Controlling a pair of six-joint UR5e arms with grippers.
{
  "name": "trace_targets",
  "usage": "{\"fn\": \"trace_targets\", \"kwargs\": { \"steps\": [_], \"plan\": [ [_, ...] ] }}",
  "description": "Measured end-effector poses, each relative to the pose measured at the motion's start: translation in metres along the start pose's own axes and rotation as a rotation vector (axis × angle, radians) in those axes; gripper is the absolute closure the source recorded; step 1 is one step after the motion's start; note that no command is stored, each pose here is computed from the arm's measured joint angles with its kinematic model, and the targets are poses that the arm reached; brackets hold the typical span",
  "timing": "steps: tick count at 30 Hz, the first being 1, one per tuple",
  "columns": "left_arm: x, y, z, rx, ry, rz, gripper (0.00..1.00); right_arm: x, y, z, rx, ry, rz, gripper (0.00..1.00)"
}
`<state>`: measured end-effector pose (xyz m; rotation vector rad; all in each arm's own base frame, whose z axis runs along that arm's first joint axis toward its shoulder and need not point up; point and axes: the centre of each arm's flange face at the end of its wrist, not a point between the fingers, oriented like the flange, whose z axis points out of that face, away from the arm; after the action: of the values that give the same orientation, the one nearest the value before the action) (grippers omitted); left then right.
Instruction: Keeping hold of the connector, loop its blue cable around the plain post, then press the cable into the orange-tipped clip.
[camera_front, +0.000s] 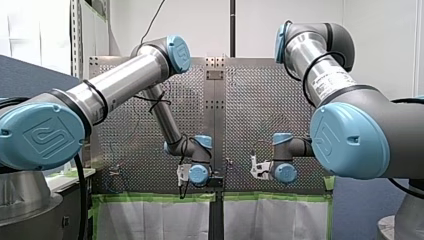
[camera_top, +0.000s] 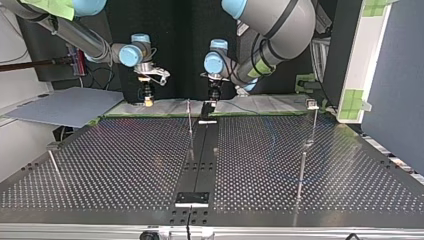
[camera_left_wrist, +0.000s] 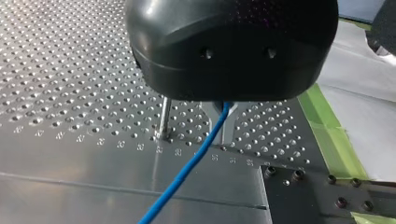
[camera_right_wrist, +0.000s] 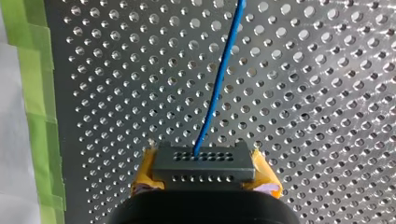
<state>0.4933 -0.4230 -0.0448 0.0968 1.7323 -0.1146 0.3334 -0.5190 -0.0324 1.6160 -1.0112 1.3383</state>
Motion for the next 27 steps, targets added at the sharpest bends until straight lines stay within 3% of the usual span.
{"fn": "trace_targets", "kwargs": {
  "steps": [8, 27],
  "plan": [
    [-0.002, -0.015, -0.006, 0.015, -0.009, 0.048, 1.00, 0.003, 0.008, 0.006, -0.003, 0.010, 0.009, 1.00],
    [-0.023, -0.028, 0.012, 0.014, -0.036, 0.039, 1.00, 0.010, 0.020, 0.020, -0.016, 0.020, 0.013, 1.00]
  ]
}}
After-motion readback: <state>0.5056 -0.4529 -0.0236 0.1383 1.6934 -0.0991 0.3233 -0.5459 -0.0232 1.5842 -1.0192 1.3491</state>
